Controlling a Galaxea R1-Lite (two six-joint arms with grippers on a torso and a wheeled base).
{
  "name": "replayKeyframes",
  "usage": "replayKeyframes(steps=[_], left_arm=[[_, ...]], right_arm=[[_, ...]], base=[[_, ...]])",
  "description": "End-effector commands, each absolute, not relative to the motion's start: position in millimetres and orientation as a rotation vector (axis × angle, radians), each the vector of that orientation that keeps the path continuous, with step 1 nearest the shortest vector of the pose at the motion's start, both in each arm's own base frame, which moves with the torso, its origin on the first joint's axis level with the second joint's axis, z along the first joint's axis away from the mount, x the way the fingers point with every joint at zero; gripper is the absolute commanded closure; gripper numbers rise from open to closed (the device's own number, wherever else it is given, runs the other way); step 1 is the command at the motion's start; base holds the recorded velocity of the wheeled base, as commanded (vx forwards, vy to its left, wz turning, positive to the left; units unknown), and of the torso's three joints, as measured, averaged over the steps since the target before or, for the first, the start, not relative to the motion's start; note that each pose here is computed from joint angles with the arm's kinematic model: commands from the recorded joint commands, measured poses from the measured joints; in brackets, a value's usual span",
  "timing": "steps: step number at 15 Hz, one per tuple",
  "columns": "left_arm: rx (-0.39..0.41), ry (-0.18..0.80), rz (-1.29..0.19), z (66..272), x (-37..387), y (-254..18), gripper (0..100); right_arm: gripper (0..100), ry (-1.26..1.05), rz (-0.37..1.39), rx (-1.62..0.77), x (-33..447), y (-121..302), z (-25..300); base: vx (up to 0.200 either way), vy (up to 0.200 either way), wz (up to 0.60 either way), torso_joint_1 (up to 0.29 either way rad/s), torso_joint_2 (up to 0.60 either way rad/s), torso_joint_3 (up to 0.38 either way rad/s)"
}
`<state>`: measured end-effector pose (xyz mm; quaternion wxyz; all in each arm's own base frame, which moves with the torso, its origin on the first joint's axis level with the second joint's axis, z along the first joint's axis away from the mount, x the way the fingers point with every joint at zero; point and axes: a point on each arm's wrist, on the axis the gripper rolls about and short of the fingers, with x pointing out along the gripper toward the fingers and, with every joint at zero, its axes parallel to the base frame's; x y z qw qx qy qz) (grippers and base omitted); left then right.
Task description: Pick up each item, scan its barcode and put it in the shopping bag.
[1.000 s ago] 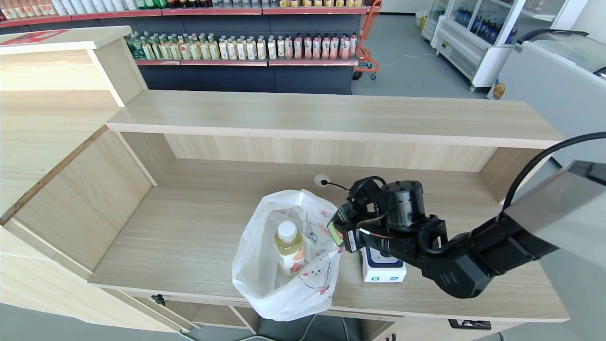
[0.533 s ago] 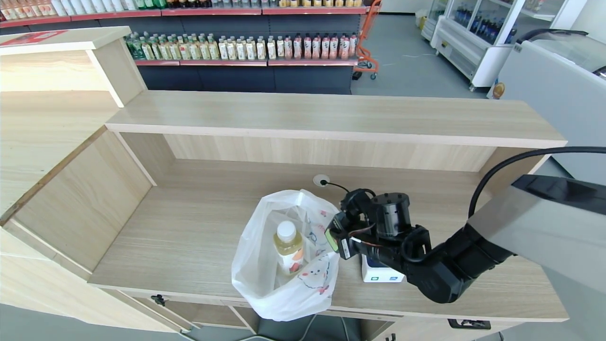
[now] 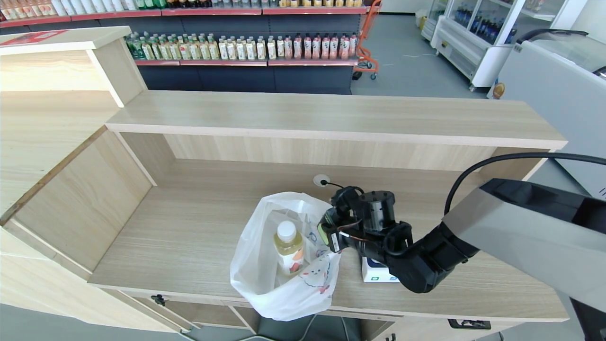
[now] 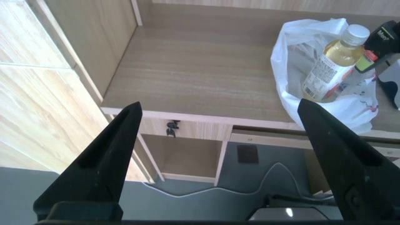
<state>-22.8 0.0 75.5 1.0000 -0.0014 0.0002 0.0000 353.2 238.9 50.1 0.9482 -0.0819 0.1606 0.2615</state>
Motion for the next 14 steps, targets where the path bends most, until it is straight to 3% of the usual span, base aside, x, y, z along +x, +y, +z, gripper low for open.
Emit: replayKeyframes(steps=[1, 14], left_arm=[[-0.003, 0.0, 0.0, 75.5, -22.8, 0.0, 0], [-0.003, 0.0, 0.0, 75.5, -22.8, 0.0, 0]], right_arm=[[100, 0.334, 0.532, -0.169, 359.9, 243.4, 39.9], [100, 0.373, 0.537, -0.185, 367.4, 250.2, 12.3]], base=[[0.0, 0.0, 0.0, 0.0, 0.0, 0.0], [0.0, 0.0, 0.0, 0.0, 0.0, 0.0]])
